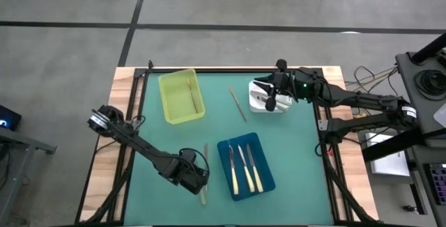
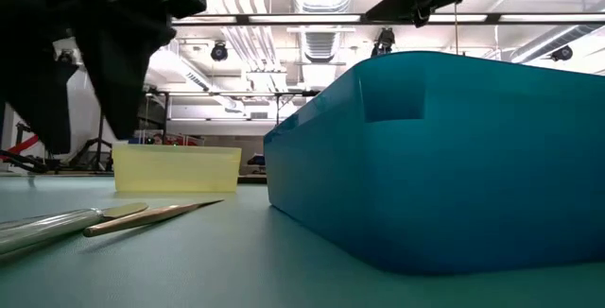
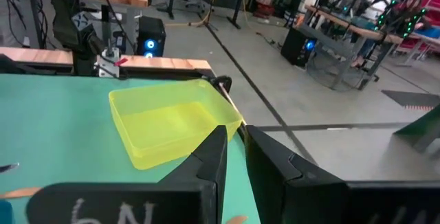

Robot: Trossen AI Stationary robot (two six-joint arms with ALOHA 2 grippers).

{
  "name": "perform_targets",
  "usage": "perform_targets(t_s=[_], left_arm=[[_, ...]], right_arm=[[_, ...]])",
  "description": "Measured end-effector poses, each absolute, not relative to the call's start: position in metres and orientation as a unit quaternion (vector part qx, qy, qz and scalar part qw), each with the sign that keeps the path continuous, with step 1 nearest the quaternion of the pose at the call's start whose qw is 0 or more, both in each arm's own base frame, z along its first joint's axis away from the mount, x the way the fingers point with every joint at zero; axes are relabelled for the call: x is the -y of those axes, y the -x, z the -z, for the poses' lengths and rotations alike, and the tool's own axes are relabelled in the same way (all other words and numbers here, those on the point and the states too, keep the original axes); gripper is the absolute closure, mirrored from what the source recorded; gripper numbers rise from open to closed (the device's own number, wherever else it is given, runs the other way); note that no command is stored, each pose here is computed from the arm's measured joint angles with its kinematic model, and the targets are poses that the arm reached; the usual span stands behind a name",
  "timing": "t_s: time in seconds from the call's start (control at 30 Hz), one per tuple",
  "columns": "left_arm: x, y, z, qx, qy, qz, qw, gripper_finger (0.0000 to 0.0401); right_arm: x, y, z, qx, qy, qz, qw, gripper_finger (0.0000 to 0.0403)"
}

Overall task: Sort silverware by color (type)
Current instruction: Put the green knife into the white bin

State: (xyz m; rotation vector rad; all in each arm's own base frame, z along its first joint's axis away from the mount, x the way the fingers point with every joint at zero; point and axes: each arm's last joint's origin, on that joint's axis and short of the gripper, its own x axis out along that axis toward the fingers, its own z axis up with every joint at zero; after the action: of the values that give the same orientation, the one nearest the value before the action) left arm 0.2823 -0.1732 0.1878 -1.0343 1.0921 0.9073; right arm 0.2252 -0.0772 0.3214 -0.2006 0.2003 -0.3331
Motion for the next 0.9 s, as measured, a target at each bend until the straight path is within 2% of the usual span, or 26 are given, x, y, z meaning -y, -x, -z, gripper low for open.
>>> perform_targets(t_s=[0.9], left_arm=[[0.1747,-0.2811,-0.1853,-0.461,0.452,-0.403,0.649,0.0145]], right_arm=[[0.0758,-0.2209,-0.3246,-0.094,0.1,0.166,0.976,0.036]])
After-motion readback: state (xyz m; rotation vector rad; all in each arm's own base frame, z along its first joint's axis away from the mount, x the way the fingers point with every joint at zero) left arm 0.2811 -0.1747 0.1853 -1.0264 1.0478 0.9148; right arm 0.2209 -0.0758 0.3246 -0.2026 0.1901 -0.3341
